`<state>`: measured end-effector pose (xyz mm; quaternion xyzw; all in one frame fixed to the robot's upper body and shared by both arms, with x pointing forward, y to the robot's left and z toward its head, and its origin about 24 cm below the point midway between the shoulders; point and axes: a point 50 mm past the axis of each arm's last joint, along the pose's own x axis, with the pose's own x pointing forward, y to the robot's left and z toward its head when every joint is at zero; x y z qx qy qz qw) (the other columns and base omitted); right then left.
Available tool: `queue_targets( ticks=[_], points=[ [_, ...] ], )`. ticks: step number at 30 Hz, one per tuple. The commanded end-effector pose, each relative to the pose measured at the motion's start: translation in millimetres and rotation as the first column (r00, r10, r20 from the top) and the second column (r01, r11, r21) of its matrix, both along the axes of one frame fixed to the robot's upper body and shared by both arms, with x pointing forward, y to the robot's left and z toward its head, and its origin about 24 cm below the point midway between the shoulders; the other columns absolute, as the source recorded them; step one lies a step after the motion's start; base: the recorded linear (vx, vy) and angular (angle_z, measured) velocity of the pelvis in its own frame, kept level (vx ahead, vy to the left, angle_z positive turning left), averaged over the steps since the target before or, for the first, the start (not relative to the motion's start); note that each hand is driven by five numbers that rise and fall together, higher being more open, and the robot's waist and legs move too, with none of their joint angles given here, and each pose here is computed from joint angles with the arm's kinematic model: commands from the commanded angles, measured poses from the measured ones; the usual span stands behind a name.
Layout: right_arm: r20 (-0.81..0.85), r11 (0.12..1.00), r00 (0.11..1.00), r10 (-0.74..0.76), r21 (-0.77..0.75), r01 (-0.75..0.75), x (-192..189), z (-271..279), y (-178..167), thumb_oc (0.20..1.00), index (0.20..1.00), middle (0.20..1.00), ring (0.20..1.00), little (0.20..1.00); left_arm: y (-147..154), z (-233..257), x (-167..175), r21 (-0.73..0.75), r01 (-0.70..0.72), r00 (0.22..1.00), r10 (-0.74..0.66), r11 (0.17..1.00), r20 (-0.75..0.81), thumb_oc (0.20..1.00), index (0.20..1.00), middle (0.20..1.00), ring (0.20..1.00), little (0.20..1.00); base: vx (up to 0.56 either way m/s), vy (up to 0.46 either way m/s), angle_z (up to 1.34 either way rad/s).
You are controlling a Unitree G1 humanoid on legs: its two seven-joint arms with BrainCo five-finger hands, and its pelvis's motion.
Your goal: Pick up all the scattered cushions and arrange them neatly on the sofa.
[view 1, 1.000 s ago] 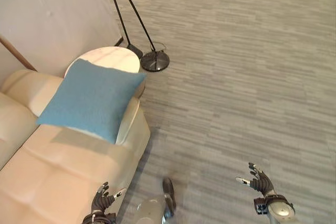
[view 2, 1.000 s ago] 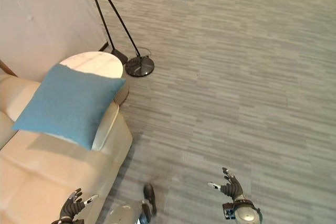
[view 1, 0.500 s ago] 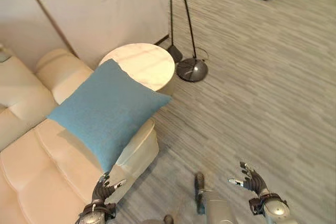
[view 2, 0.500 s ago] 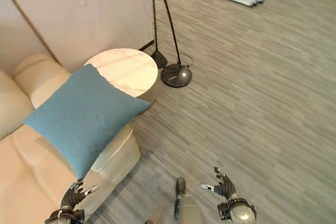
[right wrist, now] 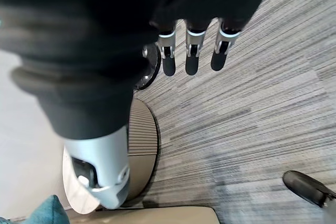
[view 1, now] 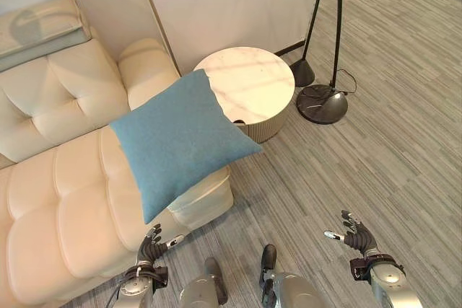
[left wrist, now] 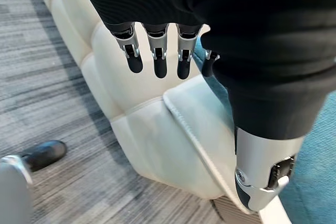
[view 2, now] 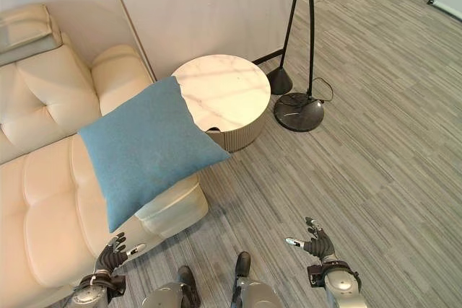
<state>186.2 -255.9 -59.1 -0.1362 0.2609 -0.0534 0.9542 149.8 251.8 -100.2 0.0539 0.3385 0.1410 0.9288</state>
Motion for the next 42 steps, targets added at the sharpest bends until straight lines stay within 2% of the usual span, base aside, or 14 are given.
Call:
queue_targets(
  ticks=[1, 12, 20, 23, 27, 28, 29, 30, 32, 35, 37, 42],
  points=[
    [0.074, 0.999, 0.997, 0.027, -0.043, -0.024, 3, 17, -6, 1.0, 1.0, 1.0, 1.0, 1.0, 15, 9, 0, 0.062, 0.009, 0.999, -0.011, 0.998, 0.032, 1.0, 1.0, 1.0, 1.0, 1.0, 0.13, 0.179, 0.19],
    [0.197, 0.99, 0.971, 0.132, -0.064, -0.122, 25, 42, 11, 1.0, 1.0, 1.0, 1.0, 1.0, 32, 20, 0, 0.108, -0.041, 0.997, 0.034, 0.993, 0.07, 1.0, 1.0, 1.0, 1.0, 1.0, 0.12, 0.121, 0.18],
    [0.355, 0.962, 0.902, 0.247, -0.202, -0.184, 66, 91, 12, 1.0, 1.0, 1.0, 1.0, 1.0, 50, 24, -5, 0.113, -0.12, 0.989, 0.11, 0.986, 0.098, 1.0, 1.0, 1.0, 1.0, 1.0, 0.08, -0.084, 0.4],
    [0.403, 0.945, 0.867, 0.294, -0.257, -0.201, 91, 115, 15, 1.0, 1.0, 1.0, 1.0, 1.0, 59, 34, 6, 0.131, -0.12, 0.986, 0.102, 0.984, 0.135, 1.0, 1.0, 1.0, 1.0, 1.0, 0.0, -0.102, 0.14],
    [0.414, 0.949, 0.865, 0.283, -0.25, -0.191, 126, 128, 21, 1.0, 1.0, 1.0, 1.0, 1.0, 61, 57, 46, 0.137, -0.111, 0.965, 0.073, 0.984, 0.251, 1.0, 1.0, 1.0, 1.0, 1.0, -0.15, -0.078, 0.28],
    [0.415, 0.949, 0.865, 0.284, -0.25, -0.191, 126, 128, 22, 1.0, 1.0, 1.0, 1.0, 1.0, 61, 57, 47, 0.137, -0.112, 0.965, 0.074, 0.984, 0.253, 1.0, 1.0, 1.0, 1.0, 1.0, -0.19, -0.058, 0.18],
    [0.422, 0.952, 0.865, 0.271, -0.252, -0.176, 149, 141, 25, 1.0, 1.0, 1.0, 1.0, 1.0, 58, 73, 72, 0.144, -0.091, 0.946, 0.04, 0.985, 0.322, 1.0, 1.0, 1.0, 1.0, 1.0, -0.14, -0.043, 0.09],
    [0.424, 0.952, 0.864, 0.272, -0.253, -0.176, 150, 142, 25, 1.0, 1.0, 1.0, 1.0, 1.0, 58, 74, 73, 0.144, -0.092, 0.945, 0.041, 0.985, 0.324, 1.0, 1.0, 1.0, 1.0, 1.0, -0.24, -0.059, 0.03],
    [0.446, 0.943, 0.851, 0.276, -0.299, -0.149, 186, 177, 33, 1.0, 1.0, 1.0, 1.0, 1.0, 54, 103, 112, 0.165, -0.069, 0.908, -0.006, 0.984, 0.418, 1.0, 1.0, 1.0, 1.0, 1.0, -0.16, -0.023, 0.02],
    [0.447, 0.923, 0.838, 0.314, -0.35, -0.159, 213, 207, 55, 1.0, 1.0, 1.0, 1.0, 1.0, 41, 136, 158, 0.179, -0.034, 0.866, -0.06, 0.983, 0.496, 1.0, 1.0, 1.0, 1.0, 1.0, -0.08, -0.026, 0.05],
    [0.445, 0.899, 0.82, 0.361, -0.398, -0.18, 230, 231, 83, 1.0, 1.0, 1.0, 1.0, 1.0, 13, 171, 202, 0.19, 0.015, 0.826, -0.119, 0.982, 0.551, 1.0, 1.0, 1.0, 1.0, 1.0, -0.1, -0.045, 0.14],
    [0.436, 0.854, 0.77, 0.465, -0.451, -0.26, 234, 239, 130, 1.0, 1.0, 1.0, 1.0, 1.0, -39, 193, 234, 0.156, 0.099, 0.798, -0.172, 0.983, 0.578, 1.0, 1.0, 1.0, 1.0, 1.0, -0.03, -0.02, 0.05]
  ],
)
